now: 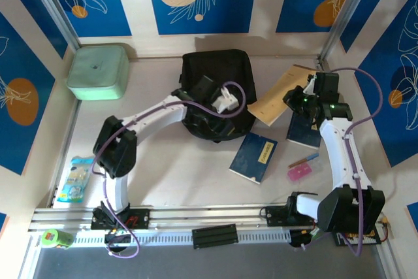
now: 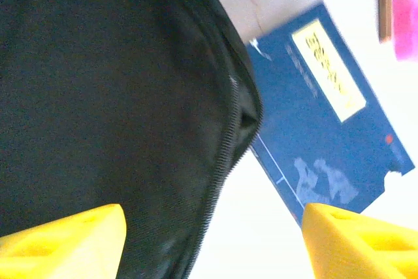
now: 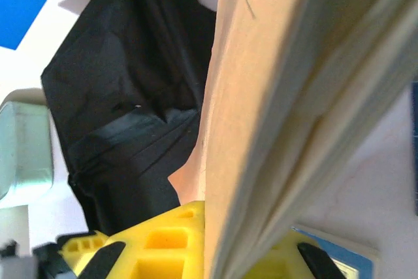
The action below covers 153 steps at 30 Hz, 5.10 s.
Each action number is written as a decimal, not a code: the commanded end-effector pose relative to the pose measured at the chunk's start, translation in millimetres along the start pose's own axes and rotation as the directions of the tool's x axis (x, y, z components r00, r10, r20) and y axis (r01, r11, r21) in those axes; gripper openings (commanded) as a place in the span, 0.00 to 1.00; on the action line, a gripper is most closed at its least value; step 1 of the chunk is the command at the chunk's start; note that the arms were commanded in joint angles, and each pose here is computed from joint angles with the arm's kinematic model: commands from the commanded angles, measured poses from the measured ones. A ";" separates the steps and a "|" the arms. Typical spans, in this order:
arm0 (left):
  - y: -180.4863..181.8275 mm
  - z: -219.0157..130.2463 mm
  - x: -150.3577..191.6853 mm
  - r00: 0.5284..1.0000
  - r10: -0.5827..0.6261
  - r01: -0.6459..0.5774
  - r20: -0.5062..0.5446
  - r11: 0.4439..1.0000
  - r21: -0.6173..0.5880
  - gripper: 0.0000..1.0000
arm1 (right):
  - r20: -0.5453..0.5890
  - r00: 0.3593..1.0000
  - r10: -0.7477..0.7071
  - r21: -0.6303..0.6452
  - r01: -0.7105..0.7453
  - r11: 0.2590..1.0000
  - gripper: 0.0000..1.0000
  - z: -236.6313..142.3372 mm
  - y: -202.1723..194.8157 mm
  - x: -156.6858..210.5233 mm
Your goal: Pack books, pencil case, and school supplies into a backpack
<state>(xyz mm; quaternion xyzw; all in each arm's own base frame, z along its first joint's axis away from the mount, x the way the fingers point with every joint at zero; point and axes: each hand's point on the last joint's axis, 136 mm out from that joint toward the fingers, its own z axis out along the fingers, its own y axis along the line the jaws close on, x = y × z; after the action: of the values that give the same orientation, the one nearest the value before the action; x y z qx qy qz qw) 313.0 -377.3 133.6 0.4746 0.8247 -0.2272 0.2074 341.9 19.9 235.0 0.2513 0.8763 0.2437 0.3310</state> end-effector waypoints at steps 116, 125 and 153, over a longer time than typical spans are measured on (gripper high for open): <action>59.3 -159.7 -150.7 0.846 -0.027 0.212 0.532 0.933 -0.290 0.00 | -0.661 0.751 0.005 -0.201 -0.183 0.963 0.31 137.2 47.0 122.0; 47.8 -122.5 -145.6 0.879 -0.093 0.191 0.468 0.968 -0.166 0.00 | -0.448 0.890 0.085 -0.034 -0.112 0.993 0.66 75.7 29.9 110.4; 23.7 -121.2 -90.9 0.906 -0.161 0.248 0.392 0.952 -0.180 0.00 | -0.347 0.934 -0.087 -0.214 0.012 0.977 0.41 178.4 49.2 69.0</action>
<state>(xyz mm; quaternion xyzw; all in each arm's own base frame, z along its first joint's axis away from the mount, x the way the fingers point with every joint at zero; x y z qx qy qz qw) 361.1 -360.2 261.1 0.3143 0.8432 -0.2329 0.3688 405.9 134.9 81.6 0.1971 0.9131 0.3267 0.1438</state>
